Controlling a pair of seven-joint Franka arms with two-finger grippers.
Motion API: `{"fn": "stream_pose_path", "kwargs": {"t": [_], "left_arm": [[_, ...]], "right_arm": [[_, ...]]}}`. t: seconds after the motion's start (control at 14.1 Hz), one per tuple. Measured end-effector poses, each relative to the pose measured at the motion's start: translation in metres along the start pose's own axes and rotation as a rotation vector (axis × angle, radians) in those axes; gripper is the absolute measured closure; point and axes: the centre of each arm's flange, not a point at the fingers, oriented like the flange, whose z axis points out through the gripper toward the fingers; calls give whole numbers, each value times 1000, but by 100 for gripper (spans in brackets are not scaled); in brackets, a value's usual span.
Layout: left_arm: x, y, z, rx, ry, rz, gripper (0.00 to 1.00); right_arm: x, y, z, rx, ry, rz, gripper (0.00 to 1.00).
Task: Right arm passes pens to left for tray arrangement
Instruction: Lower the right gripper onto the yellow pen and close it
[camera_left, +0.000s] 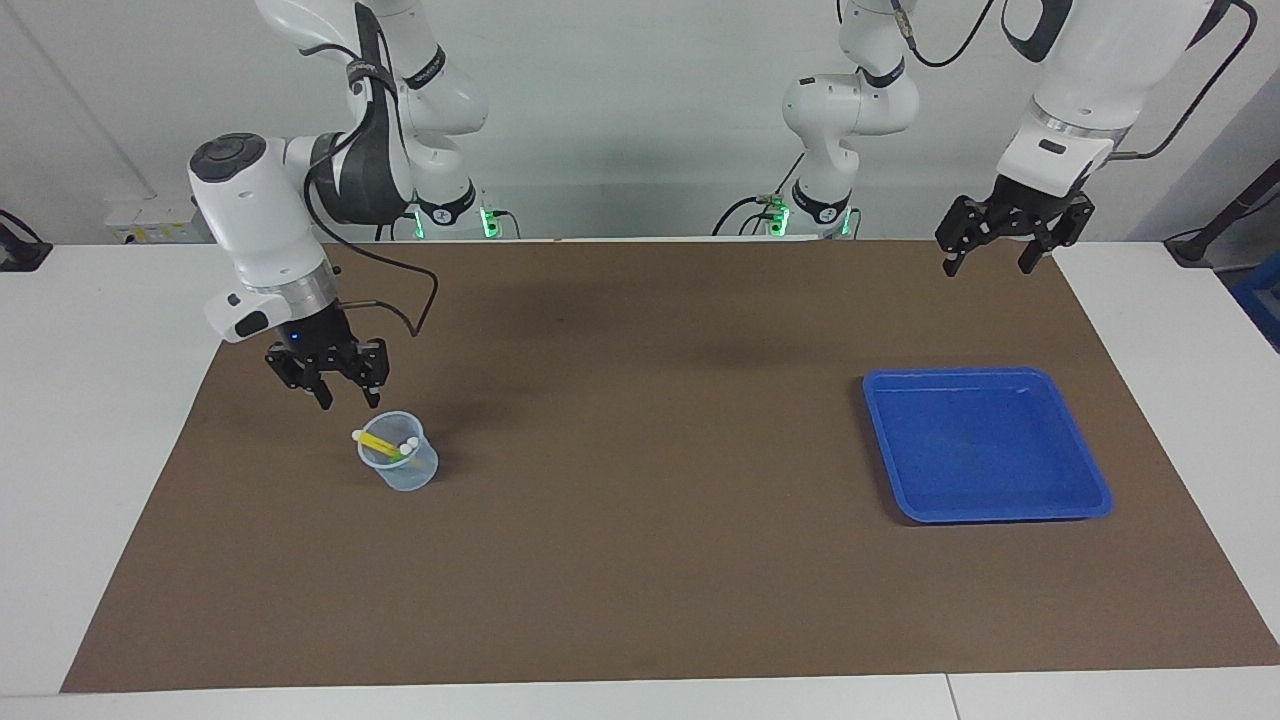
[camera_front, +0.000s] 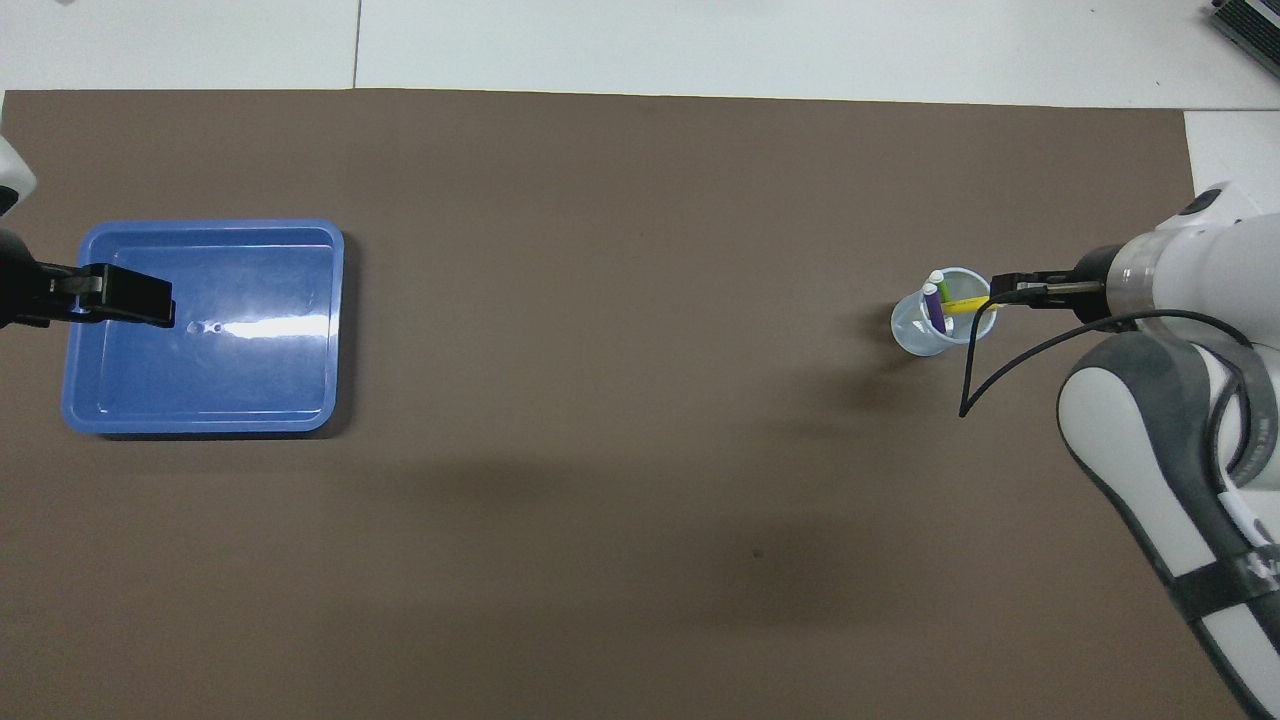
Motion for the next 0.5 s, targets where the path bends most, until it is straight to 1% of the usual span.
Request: {"fn": "stream_pose_path", "kwargs": {"t": [0.28,0.5], "left_arm": [[0,0,0,0,0,0,0],[0,0,0,0,0,0,0]], "right_arm": [[3,39,22,84,2,95,41],[4,48,32,111,-3,92,42]]}}
